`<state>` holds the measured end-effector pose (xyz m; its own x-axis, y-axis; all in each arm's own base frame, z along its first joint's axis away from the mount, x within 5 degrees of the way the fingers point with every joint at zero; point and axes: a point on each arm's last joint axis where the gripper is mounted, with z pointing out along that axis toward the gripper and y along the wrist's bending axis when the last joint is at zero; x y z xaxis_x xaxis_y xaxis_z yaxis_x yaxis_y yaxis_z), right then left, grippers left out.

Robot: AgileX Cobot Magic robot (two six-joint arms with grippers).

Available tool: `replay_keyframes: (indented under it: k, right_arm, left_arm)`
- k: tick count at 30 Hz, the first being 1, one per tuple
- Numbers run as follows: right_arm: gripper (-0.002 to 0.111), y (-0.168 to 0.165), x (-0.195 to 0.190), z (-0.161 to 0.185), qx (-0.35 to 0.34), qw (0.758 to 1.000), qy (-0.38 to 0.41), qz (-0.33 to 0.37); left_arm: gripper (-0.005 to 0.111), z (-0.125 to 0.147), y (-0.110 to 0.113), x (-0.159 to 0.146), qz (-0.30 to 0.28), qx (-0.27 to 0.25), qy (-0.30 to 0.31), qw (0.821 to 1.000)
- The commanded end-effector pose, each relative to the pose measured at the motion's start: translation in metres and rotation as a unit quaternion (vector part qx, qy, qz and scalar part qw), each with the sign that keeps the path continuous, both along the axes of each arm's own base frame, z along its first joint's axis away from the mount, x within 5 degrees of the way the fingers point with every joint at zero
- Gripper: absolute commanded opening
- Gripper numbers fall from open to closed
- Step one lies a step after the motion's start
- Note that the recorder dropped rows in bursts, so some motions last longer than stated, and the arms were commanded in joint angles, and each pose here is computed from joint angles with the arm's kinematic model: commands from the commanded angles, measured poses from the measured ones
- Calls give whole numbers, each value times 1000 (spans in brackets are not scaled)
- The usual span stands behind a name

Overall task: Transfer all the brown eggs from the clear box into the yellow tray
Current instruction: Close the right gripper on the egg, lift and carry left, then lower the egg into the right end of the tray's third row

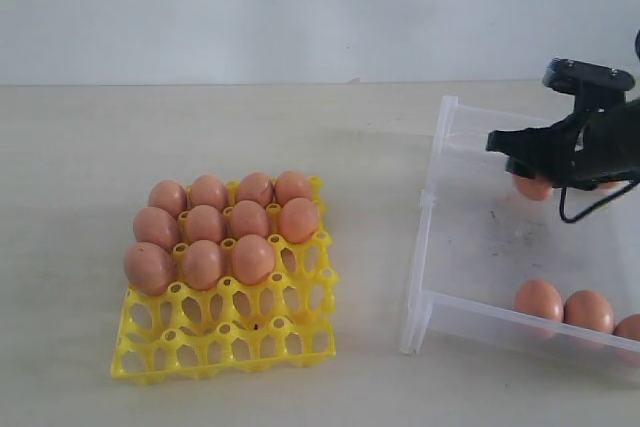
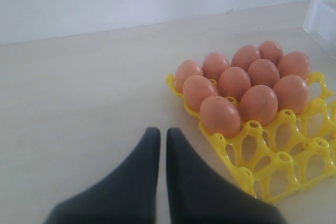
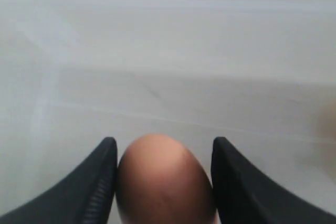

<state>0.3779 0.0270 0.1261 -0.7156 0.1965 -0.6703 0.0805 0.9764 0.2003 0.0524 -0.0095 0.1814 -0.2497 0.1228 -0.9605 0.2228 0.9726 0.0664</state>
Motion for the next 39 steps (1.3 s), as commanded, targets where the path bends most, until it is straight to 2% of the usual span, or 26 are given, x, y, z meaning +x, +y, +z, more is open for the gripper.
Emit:
replay_keyframes:
  k: [1, 6, 8, 11, 16, 20, 26, 29, 34, 39]
  right_arm:
    - [0, 22, -19, 21, 48, 961, -242, 129]
    - [0, 17, -51, 26, 57, 913, -389, 110]
    - [0, 17, -59, 19, 39, 918, -376, 117]
    - [0, 24, -64, 19, 10, 913, -380, 145]
    - [0, 57, -72, 19, 20, 898, -382, 218]
    - [0, 91, -85, 18, 43, 878, -378, 291]
    - [0, 140, -103, 24, 133, 861, -358, 335]
    - [0, 163, -112, 28, 151, 845, -361, 365]
    - [0, 192, -130, 24, 168, 838, -352, 381]
    - [0, 204, -136, 0, 171, 866, -317, 348]
  left_arm:
    - [4, 0, 0, 0, -1, -3, -1, 1000]
    - [4, 0, 0, 0, -1, -3, -1, 1000]
    - [4, 0, 0, 0, -1, -3, -1, 1000]
    - [4, 0, 0, 0, -1, -3, -1, 1000]
    - [4, 0, 0, 0, -1, -3, -1, 1000]
    - [4, 0, 0, 0, -1, -3, -1, 1000]
    - [4, 0, 0, 0, -1, -3, -1, 1000]
    - [4, 0, 0, 0, -1, -3, -1, 1000]
    - [4, 0, 0, 0, -1, -3, -1, 1000]
    - [4, 0, 0, 0, -1, -3, -1, 1000]
